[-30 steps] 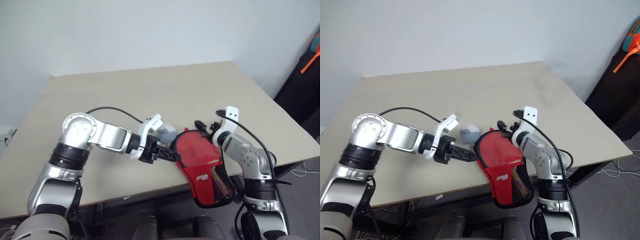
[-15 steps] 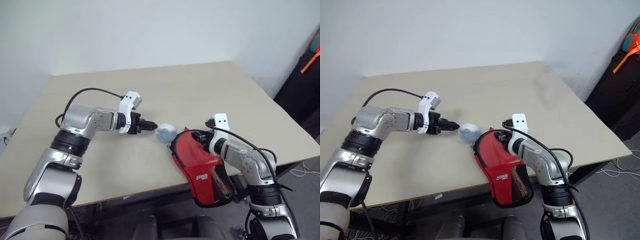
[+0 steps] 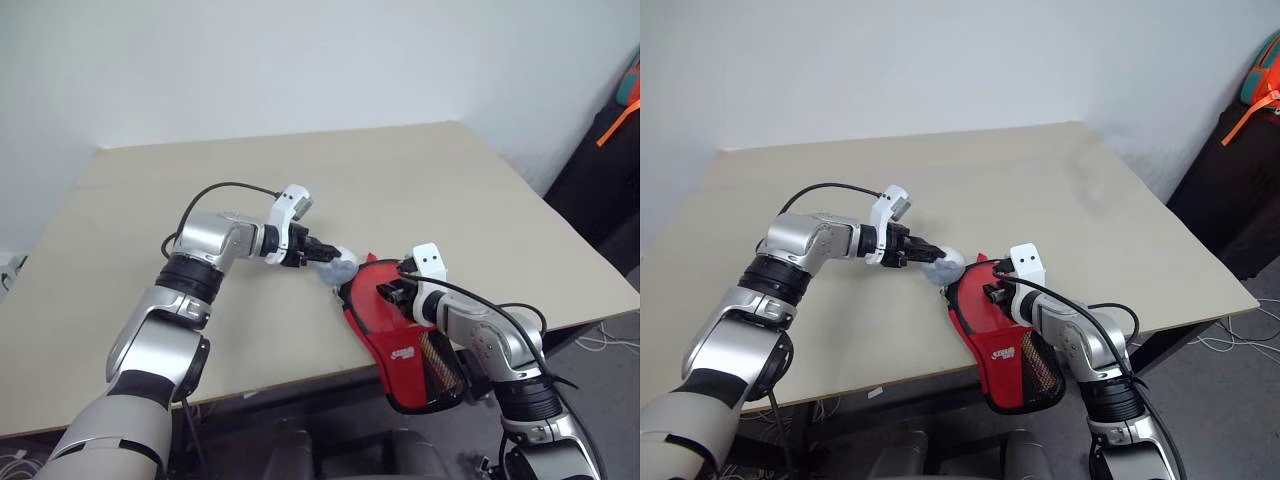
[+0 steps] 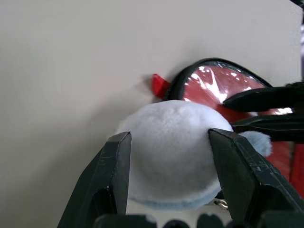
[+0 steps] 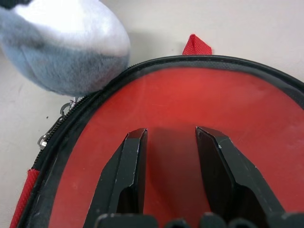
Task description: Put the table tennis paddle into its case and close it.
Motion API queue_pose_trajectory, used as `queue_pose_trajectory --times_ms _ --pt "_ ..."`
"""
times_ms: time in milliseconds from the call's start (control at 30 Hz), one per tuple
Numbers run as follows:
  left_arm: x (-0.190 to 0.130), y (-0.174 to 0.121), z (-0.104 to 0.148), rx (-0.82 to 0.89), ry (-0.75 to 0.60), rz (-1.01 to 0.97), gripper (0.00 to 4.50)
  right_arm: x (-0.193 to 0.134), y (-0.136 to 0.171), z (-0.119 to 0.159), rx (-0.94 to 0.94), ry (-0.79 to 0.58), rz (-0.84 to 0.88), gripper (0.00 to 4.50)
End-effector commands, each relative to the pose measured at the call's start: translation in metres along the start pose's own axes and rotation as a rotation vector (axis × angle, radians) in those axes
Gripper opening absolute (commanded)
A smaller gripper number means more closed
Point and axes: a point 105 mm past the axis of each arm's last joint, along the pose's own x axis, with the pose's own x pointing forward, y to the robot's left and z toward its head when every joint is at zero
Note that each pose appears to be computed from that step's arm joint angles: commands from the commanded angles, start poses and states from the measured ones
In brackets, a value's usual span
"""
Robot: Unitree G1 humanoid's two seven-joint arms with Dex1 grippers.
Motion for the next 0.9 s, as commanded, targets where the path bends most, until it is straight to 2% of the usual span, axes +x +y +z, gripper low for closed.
queue_pose_trajectory --times_ms 33,167,300,633,833,900 --pt "-0.007 -0.009 0.019 0.04 -0.056 -0.047 2.7 0.001 -0.005 -0.002 -0.024 0.001 -0.028 1.75" --pt "-0.01 -0.011 0.016 -0.012 -0.041 -0.082 2.7 0.001 -0.004 -0.004 -0.019 0.003 -0.03 1.75" --pt "-0.01 -0.005 0.002 -0.031 0.013 -0.066 3.51 0.002 -0.007 -0.005 -0.013 0.005 -0.046 1.71" --pt "0.006 -0.003 -0.014 0.027 0.068 -0.038 3.51 0.005 -0.01 -0.002 -0.027 0.003 -0.065 1.71" --pt "0.016 -0.004 -0.017 -0.026 0.064 -0.046 3.51 0.006 -0.012 -0.002 -0.03 0.005 -0.077 1.71" --pt "0.02 -0.001 -0.02 -0.039 0.083 -0.03 3.14 0.007 -0.012 -0.001 -0.031 0.006 -0.078 1.71"
